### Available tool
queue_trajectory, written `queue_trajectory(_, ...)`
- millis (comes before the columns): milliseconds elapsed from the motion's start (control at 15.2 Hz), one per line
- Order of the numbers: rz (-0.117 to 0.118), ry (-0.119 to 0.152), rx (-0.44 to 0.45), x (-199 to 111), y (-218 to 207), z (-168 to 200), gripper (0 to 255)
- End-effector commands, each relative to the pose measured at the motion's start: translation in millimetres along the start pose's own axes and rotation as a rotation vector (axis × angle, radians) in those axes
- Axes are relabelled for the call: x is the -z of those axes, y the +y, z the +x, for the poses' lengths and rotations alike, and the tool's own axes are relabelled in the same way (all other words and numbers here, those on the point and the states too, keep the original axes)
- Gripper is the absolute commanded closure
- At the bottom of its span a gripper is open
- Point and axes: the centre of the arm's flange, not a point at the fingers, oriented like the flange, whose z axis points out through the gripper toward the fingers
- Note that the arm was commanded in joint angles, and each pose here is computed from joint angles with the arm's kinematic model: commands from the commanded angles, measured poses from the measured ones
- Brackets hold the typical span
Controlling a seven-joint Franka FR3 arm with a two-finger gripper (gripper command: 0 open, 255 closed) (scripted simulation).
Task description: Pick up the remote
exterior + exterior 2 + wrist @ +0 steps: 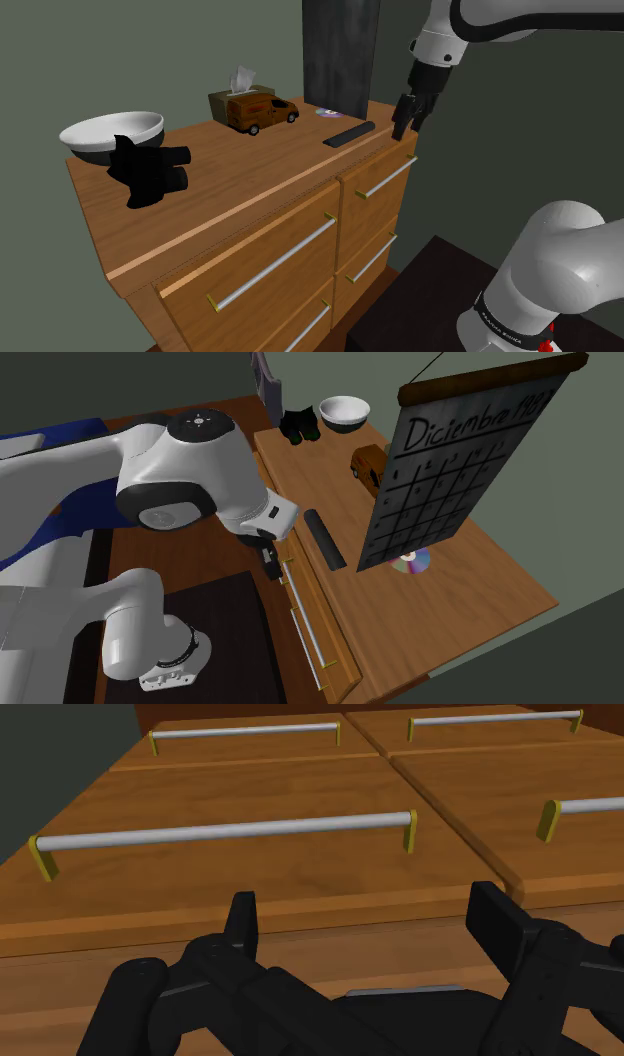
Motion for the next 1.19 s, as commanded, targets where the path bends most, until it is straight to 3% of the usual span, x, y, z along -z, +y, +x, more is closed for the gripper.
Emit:
queue_trajectory(0,0.000,0.000,0.000,0.0,0.0,0.0,0)
queue_trajectory(396,0.059,-0.112,0.752,-0.6,24.9,92.8,0)
queue_trajectory(792,0.118,-0.223,1.502,-10.8,-20.3,176.6,0)
queue_trajectory(1122,0.118,-0.223,1.502,-36.9,-18.8,173.0,0)
